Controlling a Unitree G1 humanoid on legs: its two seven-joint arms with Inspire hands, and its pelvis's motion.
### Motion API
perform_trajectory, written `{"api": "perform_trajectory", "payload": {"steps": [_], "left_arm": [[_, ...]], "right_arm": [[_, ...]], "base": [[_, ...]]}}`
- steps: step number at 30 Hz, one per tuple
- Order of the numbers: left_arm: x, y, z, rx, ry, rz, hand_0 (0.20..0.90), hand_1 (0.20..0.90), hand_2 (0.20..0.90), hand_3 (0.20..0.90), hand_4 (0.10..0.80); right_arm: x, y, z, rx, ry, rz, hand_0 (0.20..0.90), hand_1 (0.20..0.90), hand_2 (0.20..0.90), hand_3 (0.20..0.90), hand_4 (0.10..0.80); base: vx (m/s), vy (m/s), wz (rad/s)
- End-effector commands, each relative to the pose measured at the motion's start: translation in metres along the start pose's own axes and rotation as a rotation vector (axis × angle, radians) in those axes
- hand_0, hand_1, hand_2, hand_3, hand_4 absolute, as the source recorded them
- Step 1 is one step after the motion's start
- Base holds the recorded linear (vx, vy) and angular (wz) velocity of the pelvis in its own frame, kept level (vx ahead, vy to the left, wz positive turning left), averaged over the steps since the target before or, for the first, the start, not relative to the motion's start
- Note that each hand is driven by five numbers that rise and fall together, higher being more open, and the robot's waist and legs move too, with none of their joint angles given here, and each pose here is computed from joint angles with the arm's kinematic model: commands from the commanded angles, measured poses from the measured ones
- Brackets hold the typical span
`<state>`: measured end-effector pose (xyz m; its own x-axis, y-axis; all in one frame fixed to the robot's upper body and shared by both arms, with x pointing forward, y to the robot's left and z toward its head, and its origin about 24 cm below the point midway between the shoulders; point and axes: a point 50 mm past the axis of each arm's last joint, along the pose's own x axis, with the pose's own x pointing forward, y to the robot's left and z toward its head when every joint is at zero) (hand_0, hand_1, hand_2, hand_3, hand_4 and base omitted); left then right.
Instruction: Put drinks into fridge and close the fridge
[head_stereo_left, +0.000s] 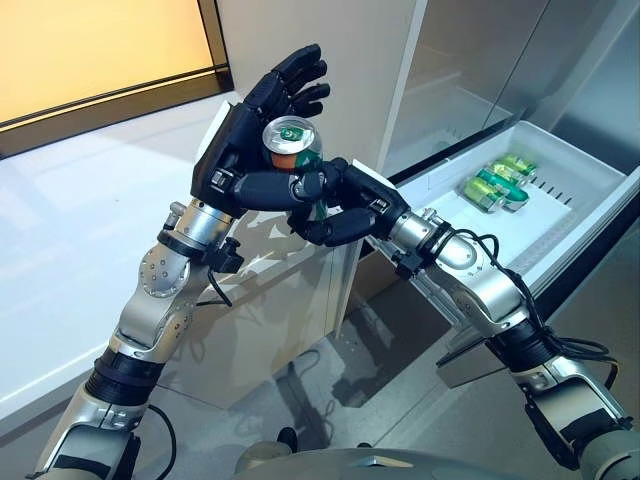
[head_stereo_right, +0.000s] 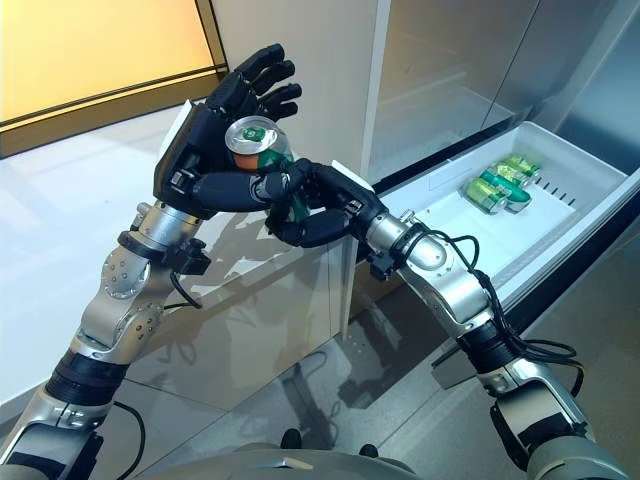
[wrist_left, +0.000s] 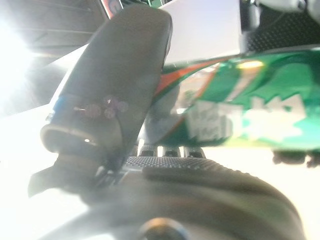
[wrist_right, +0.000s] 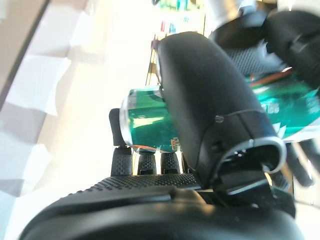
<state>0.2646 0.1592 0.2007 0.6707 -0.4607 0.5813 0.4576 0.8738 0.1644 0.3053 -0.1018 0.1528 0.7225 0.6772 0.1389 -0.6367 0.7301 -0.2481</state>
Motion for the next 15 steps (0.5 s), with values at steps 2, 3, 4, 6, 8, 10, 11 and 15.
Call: {"api": "perform_trajectory", "payload": {"steps": [2, 3, 4, 6, 8, 10, 11, 15], "left_arm": [[0.021, 0.012, 0.054, 0.132, -0.317, 0.017, 0.9, 0.9, 0.9, 0.9, 0.8], [0.02, 0.013, 0.055, 0.135, -0.319, 0.024, 0.9, 0.9, 0.9, 0.9, 0.8], [0.019, 0.015, 0.056, 0.137, -0.322, 0.036, 0.9, 0.9, 0.9, 0.9, 0.8], [0.014, 0.021, 0.058, 0.127, -0.335, 0.06, 0.9, 0.9, 0.9, 0.9, 0.8], [0.011, 0.024, 0.058, 0.122, -0.339, 0.078, 0.9, 0.9, 0.9, 0.9, 0.8], [0.006, 0.029, 0.059, 0.104, -0.339, 0.116, 0.9, 0.9, 0.9, 0.9, 0.8], [0.003, 0.031, 0.058, 0.084, -0.336, 0.128, 0.9, 0.9, 0.9, 0.9, 0.8], [-0.005, 0.032, 0.051, -0.078, -0.335, 0.103, 0.9, 0.9, 0.9, 0.9, 0.8]], "right_arm": [[0.008, -0.01, 0.102, -0.071, -0.536, -0.061, 0.3, 0.3, 0.3, 0.2, 0.1], [0.007, -0.01, 0.103, -0.078, -0.544, -0.067, 0.3, 0.3, 0.3, 0.2, 0.1], [0.005, -0.012, 0.105, -0.087, -0.555, -0.077, 0.3, 0.3, 0.3, 0.2, 0.1], [0.0, -0.014, 0.109, -0.099, -0.582, -0.097, 0.3, 0.3, 0.3, 0.2, 0.1], [-0.004, -0.017, 0.114, -0.104, -0.599, -0.108, 0.3, 0.3, 0.3, 0.2, 0.1], [-0.011, -0.018, 0.118, -0.104, -0.629, -0.115, 0.3, 0.3, 0.3, 0.2, 0.1], [-0.014, -0.019, 0.121, -0.096, -0.644, -0.118, 0.3, 0.3, 0.3, 0.2, 0.1], [-0.023, -0.02, 0.126, -0.05, -0.68, -0.104, 0.3, 0.3, 0.3, 0.2, 0.1]], "base": [[0.0, 0.0, 0.0], [0.0, 0.0, 0.0], [0.0, 0.0, 0.0], [0.0, 0.0, 0.0], [0.0, 0.0, 0.0], [0.0, 0.0, 0.0], [0.0, 0.0, 0.0], [0.0, 0.0, 0.0]]}}
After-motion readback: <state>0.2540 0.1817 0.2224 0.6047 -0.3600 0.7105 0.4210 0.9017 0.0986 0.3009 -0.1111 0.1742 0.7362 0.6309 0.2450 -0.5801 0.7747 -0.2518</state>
